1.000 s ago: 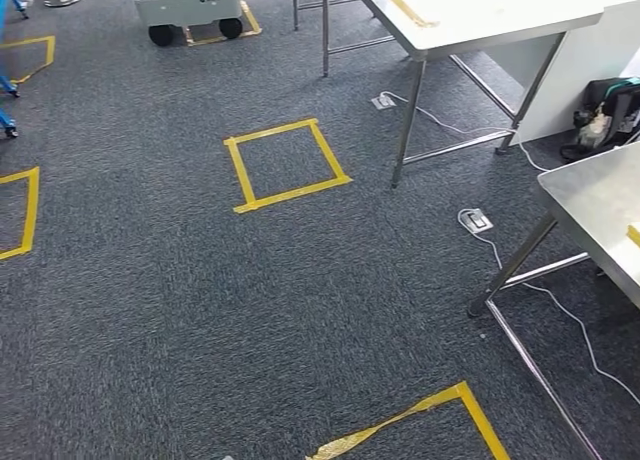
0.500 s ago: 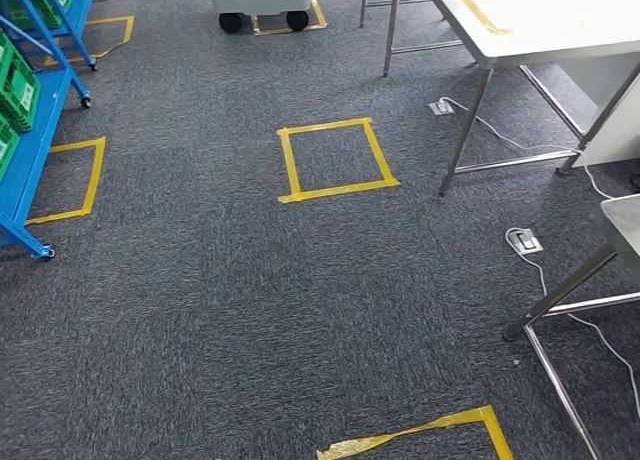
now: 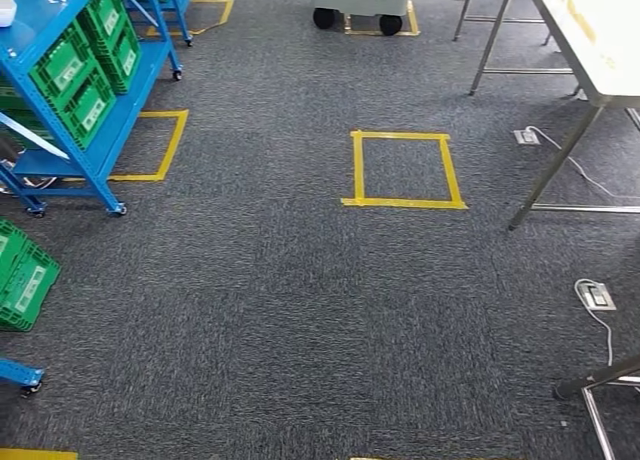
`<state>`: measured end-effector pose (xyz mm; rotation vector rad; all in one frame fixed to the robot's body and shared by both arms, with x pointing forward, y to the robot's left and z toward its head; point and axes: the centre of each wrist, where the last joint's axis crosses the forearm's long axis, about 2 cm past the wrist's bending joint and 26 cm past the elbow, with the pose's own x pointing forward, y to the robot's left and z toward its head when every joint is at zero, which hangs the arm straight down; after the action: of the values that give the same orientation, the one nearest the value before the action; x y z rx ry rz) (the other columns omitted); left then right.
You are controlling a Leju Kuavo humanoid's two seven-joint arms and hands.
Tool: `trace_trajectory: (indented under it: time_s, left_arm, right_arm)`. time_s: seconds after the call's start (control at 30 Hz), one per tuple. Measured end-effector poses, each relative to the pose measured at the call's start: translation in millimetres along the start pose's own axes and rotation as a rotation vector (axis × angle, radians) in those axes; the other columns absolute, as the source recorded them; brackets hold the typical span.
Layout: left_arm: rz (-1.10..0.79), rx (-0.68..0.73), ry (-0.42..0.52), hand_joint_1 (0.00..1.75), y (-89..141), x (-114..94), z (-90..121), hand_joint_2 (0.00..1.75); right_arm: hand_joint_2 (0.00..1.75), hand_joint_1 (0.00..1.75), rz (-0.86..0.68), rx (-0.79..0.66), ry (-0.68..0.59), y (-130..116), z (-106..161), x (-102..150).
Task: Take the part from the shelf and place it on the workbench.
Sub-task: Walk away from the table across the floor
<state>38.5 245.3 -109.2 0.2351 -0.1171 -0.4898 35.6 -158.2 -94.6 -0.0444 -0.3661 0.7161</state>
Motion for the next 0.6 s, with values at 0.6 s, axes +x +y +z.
trace_trajectory:
  time_s: [0.6]
  left_arm:
    - [-0.006, 0.000, -0.006, 0.00, -2.4, 2.5, 0.9, 0.00]
  right_arm:
    - [0.00, 0.00, -0.008, -0.004, -0.002, 0.6, 0.1, 0.8]
